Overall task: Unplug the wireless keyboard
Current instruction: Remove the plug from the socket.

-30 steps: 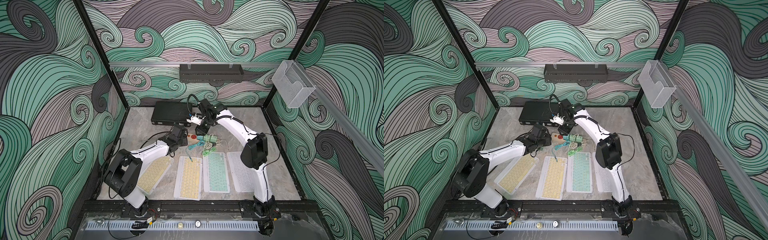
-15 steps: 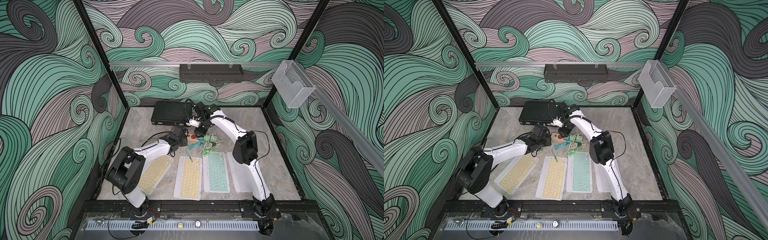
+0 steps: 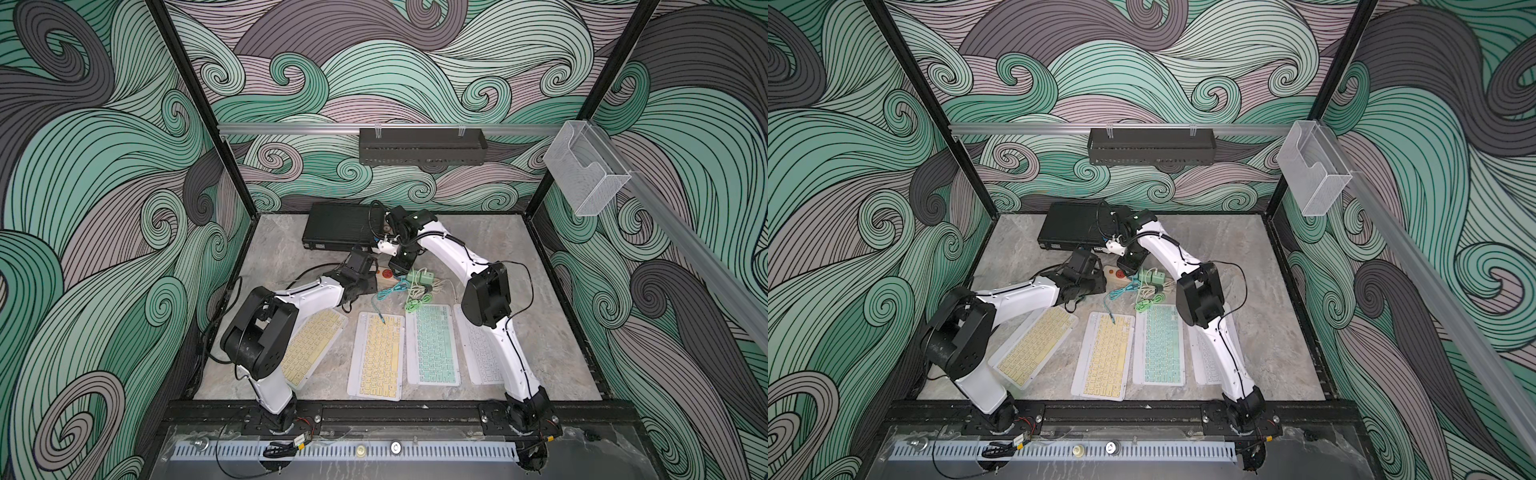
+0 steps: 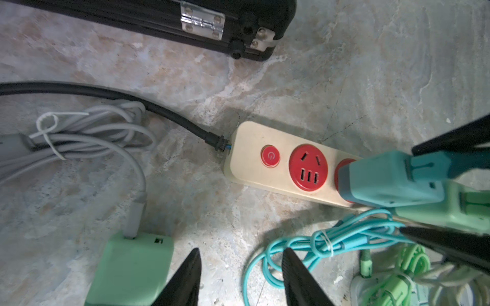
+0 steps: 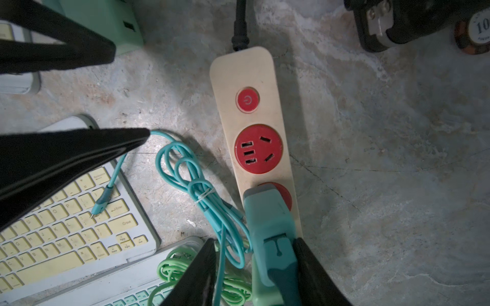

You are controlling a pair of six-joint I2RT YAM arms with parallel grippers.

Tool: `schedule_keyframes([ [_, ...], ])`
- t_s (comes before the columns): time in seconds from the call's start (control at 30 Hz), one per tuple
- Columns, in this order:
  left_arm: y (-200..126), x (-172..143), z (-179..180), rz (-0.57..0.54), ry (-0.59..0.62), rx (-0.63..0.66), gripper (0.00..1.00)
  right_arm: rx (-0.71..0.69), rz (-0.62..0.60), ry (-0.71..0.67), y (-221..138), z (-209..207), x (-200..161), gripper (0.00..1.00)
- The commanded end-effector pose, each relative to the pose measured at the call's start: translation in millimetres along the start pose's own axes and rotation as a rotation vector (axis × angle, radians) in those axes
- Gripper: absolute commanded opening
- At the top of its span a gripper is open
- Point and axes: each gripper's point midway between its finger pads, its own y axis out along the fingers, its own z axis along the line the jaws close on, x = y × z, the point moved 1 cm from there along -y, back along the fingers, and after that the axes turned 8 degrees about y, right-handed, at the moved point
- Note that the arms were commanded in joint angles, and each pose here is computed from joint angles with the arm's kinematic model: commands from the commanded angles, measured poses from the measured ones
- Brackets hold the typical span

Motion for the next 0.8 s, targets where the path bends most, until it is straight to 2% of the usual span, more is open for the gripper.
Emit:
schedule_keyframes([
  [0.0,-1,11,-6,-0.008,-0.014,-0.027,0.51,0.019,0.069,-0.023,21,1,-11,0.51],
  [0.33,2,10,-7,0.0,-0.017,-0.035,0.51,-0.016,0.079,-0.025,22,-5,-10,0.56],
  [0.6,2,11,-8,-0.001,-0.019,-0.039,0.51,0.023,0.052,-0.039,19,3,-5,0.52],
  [0.77,2,10,-8,0.002,-0.019,-0.042,0.51,0.05,0.032,-0.038,17,8,-1,0.44],
])
